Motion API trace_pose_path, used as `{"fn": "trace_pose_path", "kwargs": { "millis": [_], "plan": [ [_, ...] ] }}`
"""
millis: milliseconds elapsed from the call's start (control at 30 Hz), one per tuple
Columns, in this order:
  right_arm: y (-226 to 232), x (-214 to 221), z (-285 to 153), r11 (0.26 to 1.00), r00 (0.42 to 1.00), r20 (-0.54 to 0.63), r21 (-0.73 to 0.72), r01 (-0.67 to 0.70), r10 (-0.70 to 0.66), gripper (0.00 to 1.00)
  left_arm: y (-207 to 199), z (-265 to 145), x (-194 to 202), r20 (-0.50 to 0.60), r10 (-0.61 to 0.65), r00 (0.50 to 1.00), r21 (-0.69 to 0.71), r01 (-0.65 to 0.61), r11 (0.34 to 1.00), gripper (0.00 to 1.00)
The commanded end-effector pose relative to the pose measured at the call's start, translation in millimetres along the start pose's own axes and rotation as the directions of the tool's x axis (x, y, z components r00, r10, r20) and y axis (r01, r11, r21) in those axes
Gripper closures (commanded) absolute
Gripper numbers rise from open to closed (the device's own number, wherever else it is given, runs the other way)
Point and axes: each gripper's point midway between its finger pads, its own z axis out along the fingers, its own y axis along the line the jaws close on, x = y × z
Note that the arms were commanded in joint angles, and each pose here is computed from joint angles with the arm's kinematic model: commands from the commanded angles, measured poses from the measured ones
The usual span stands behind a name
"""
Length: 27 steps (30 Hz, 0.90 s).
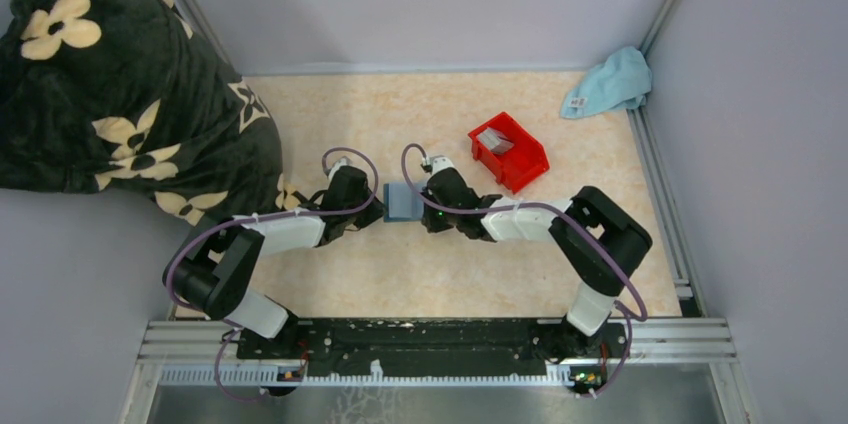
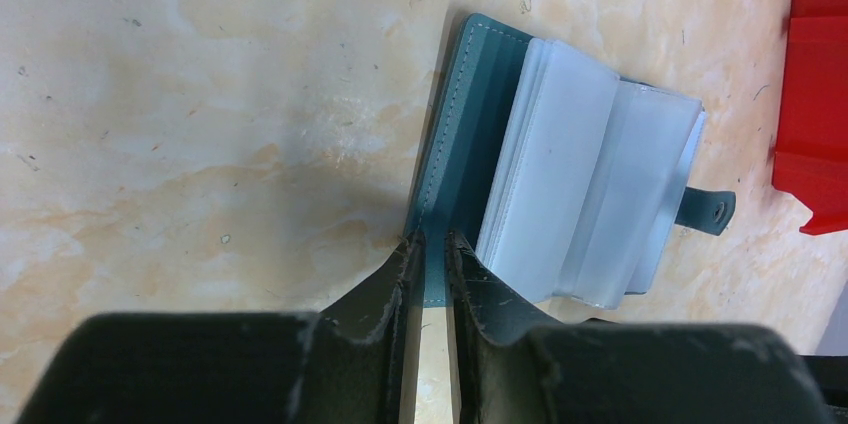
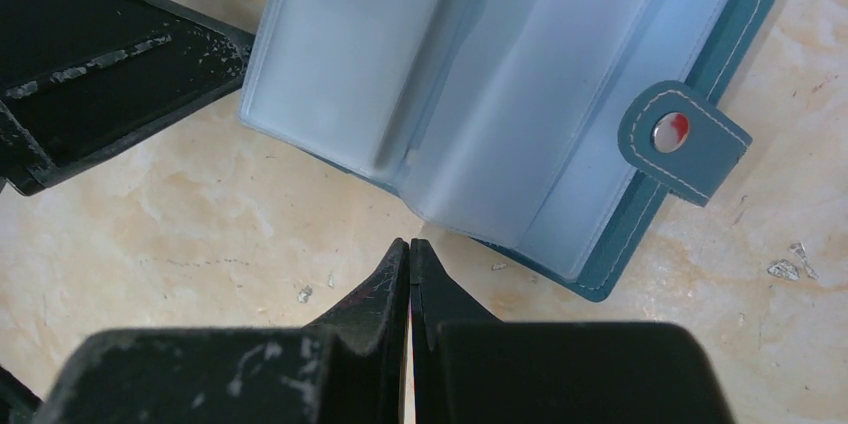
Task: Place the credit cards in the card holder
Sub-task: Turn over the card slot in the card holder.
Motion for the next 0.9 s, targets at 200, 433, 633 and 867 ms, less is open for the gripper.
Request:
{"fn": "trace_pose_path", "kwargs": {
  "millis": [200,433,633,867],
  "plan": [
    [12.6,-27.1,8.8,1.000,0.996,0.078,-0.009,0.030,-0.029,1.00,94.8,-7.8,60.6,-0.206,0.039,0.978,-0.287,-0.098,0.953,0.78],
    [11.5,-34.1,9.2,0.997,0.990,0.127,0.025,0.066,-0.069,1.00,94.6,-7.8,61.0,-0.208,0.039,0.977,-0.286,-0.099,0.953,0.78],
    [11.7,-40.3,8.9,0.996,0.985,0.153,0.035,0.077,-0.081,1.00,95.1,-7.7,60.8,-0.209,0.042,0.977,-0.287,-0.102,0.952,0.78],
    [12.2,-46.6,5.6,0.996,0.981,0.174,0.042,0.083,-0.089,1.00,94.6,-7.7,61.4,-0.212,0.044,0.976,-0.285,-0.104,0.953,0.78]
  ]
}}
